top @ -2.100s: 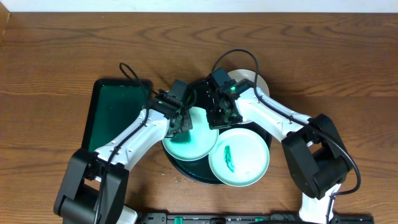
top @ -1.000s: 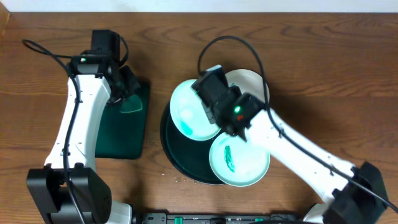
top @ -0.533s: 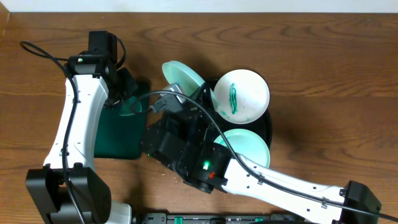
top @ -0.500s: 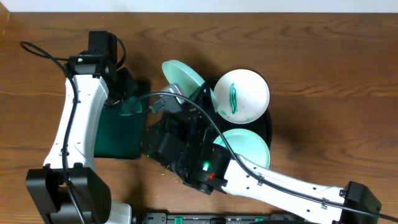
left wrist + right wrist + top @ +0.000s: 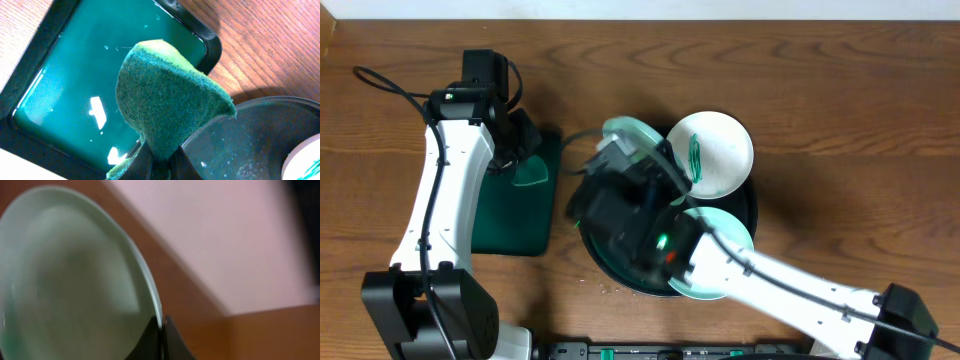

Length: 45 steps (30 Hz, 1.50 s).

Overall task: Clean dirty plates on tray and stack at the side
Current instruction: 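Lift the cleaned plate with the right gripper and carry it right, then set the plate down on the table right of the tray and release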

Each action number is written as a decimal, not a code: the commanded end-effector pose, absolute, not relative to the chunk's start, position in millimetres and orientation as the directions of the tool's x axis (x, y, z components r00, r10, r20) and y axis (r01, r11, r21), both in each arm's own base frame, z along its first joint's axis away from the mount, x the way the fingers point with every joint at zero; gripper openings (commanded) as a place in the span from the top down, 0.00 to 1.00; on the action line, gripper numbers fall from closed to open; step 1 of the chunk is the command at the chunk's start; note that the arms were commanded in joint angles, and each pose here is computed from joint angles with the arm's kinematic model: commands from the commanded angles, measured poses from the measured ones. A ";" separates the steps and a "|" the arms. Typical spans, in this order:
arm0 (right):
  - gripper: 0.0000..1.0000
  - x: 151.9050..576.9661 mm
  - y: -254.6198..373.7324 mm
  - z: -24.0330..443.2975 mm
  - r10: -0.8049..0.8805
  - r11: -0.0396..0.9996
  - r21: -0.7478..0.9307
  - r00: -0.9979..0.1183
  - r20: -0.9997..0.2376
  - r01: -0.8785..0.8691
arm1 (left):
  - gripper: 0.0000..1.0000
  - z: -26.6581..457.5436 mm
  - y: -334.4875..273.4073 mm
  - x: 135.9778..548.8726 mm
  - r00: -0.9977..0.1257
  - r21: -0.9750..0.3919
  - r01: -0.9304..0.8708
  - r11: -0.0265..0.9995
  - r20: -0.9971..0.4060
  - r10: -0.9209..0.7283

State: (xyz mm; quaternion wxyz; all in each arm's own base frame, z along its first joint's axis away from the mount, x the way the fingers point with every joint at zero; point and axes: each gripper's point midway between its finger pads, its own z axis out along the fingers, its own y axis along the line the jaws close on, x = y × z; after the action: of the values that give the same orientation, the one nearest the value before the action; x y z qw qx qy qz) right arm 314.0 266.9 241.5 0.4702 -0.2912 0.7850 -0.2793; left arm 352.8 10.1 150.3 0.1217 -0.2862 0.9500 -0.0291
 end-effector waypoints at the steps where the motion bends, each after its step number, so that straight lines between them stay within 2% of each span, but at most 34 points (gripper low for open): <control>1: 0.99 316.8 286.7 193.7 -0.421 0.894 -0.179 -0.630 -0.652 -0.411 | 0.93 158.1 12.3 354.3 -0.805 -0.127 -0.531 0.838 -0.232 -0.546; 4: 0.99 329.8 283.8 208.1 -0.284 0.885 0.121 -0.726 -0.626 -0.450 | 0.93 158.1 12.5 354.4 -0.805 -0.128 -0.531 0.838 -0.233 -0.546; 6: 0.99 347.1 258.3 224.8 -0.164 0.880 0.272 -0.788 -0.594 -0.389 | 0.93 158.5 12.5 356.0 -0.803 -0.131 -0.531 0.837 -0.238 -0.546; 9: 0.99 369.8 199.6 233.4 0.006 0.887 0.397 -0.852 -0.523 -0.237 | 0.93 158.5 12.5 356.0 -0.803 -0.131 -0.531 0.837 -0.238 -0.546; 15: 0.99 386.4 54.7 208.7 0.313 0.913 0.376 -0.865 -0.392 0.160 | 0.93 158.5 12.5 356.0 -0.803 -0.131 -0.531 0.837 -0.238 -0.546; 17: 0.99 380.9 -2.1 190.6 0.419 0.897 0.306 -0.833 -0.363 0.318 | 0.93 158.5 12.5 356.0 -0.803 -0.131 -0.530 0.838 -0.238 -0.546; 22: 0.99 360.0 -76.0 137.3 0.561 0.828 0.198 -0.768 -0.308 0.525 | 0.93 158.5 12.5 355.9 -0.803 -0.131 -0.530 0.838 -0.238 -0.546; 27: 0.99 340.8 -101.1 84.0 0.642 0.766 0.191 -0.718 -0.269 0.614 | 0.93 158.5 12.5 355.9 -0.803 -0.131 -0.530 0.838 -0.238 -0.546; 34: 0.98 322.5 -100.8 39.8 0.647 0.762 0.182 -0.716 -0.262 0.622 | 0.93 158.6 12.6 356.1 -0.803 -0.131 -0.530 0.838 -0.239 -0.546; 38: 0.77 315.5 -96.9 35.9 0.636 0.771 0.174 -0.734 -0.237 0.612 | 0.93 158.7 12.6 356.9 -0.802 -0.133 -0.530 0.838 -0.242 -0.546; 41: 0.65 322.2 -78.4 48.9 0.607 0.790 0.253 -0.771 -0.194 0.558 | 0.93 158.8 12.6 357.0 -0.802 -0.133 -0.530 0.838 -0.242 -0.546; 45: 0.62 333.2 -44.5 83.6 0.516 0.824 0.357 -0.844 -0.149 0.441 | 0.93 158.8 12.6 357.0 -0.803 -0.133 -0.529 0.838 -0.242 -0.545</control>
State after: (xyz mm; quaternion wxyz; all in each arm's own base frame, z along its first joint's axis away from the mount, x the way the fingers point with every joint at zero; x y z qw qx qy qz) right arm 306.9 -72.1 48.2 0.0934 0.3143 0.9404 0.0903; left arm 353.4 10.1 150.5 0.1228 -0.2862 0.9498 -0.0294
